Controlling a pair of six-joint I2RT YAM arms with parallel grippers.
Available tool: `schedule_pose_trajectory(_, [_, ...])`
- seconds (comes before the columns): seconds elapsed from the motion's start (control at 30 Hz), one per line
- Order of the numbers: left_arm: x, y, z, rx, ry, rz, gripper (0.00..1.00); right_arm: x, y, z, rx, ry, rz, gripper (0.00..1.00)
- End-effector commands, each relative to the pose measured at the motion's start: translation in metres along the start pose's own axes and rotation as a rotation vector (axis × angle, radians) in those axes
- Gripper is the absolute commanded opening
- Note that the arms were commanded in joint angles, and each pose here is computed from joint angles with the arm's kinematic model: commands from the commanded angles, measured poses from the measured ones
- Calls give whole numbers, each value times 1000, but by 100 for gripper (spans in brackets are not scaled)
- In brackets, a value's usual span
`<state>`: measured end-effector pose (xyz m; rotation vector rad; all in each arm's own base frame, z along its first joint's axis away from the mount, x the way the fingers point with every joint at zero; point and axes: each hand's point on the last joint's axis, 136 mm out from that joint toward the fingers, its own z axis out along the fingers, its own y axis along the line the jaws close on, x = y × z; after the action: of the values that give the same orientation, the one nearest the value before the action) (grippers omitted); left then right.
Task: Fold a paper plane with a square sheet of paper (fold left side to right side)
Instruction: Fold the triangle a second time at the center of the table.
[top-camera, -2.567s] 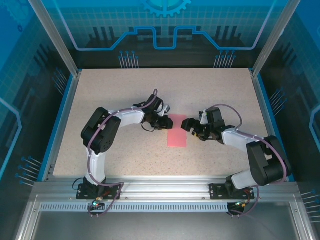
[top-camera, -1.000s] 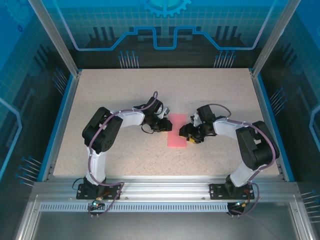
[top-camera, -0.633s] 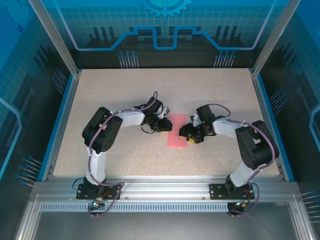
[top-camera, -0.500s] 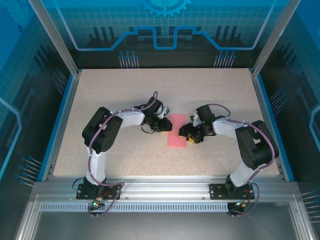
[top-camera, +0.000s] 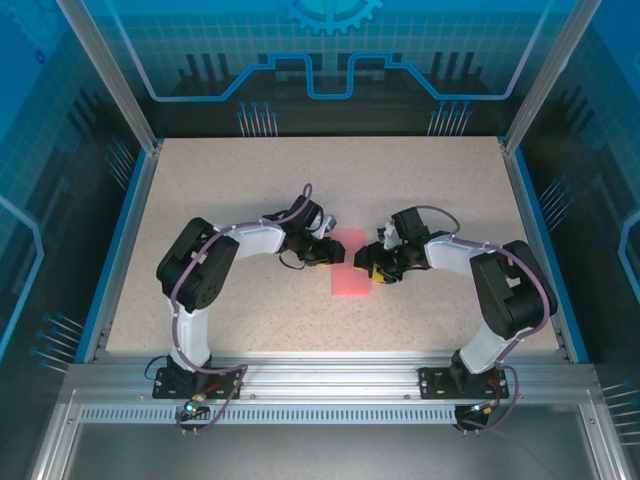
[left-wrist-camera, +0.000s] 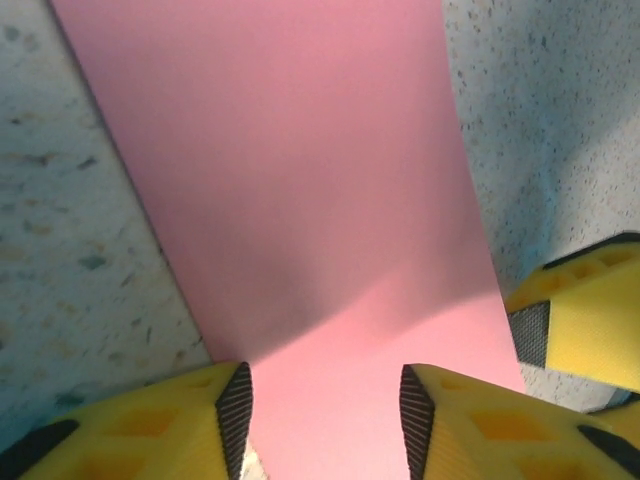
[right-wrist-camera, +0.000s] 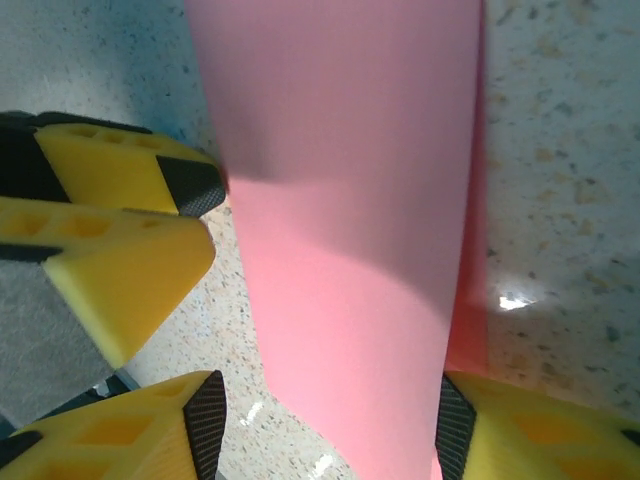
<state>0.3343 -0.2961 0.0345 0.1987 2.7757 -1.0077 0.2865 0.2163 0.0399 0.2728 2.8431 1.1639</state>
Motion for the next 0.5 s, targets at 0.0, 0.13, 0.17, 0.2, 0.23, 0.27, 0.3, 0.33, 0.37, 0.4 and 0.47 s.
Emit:
schedule_pose_trajectory(0.0, [-15,-23,-33,30,-141,113,56,-10,14,-2,-74,2,23,59])
schedule_pose_trajectory(0.13, [-9,-29,-62,26,-249,218,66,-21,22,-8,-94,-14,23,58])
schedule_pose_trajectory(0.17, [-6,-30,-68,23,-269,245,68,-23,23,-9,-96,-16,24,58])
schedule_pose_trajectory(0.2, [-1,-31,-73,22,-284,269,73,-23,22,-9,-97,-13,29,58])
schedule_pose_trajectory(0.23, [3,-31,-76,19,-293,290,75,-23,21,-9,-97,-9,33,58])
schedule_pose_trajectory(0.27, [9,-34,-80,15,-306,325,77,-30,28,-11,-108,-17,24,58])
schedule_pose_trajectory(0.3, [15,-37,-82,12,-312,354,78,-32,30,-11,-113,-18,21,57])
schedule_pose_trajectory(0.33, [21,-40,-84,2,-318,391,79,-34,32,-11,-116,-18,20,57])
schedule_pose_trajectory(0.37, [28,-44,-85,-9,-321,426,79,-36,33,-11,-118,-15,20,57])
schedule_pose_trajectory(0.4, [33,-47,-86,-19,-322,458,79,-38,33,-11,-117,-14,20,57])
schedule_pose_trajectory(0.47, [43,-55,-86,-39,-319,515,79,-42,36,-11,-118,-16,21,57])
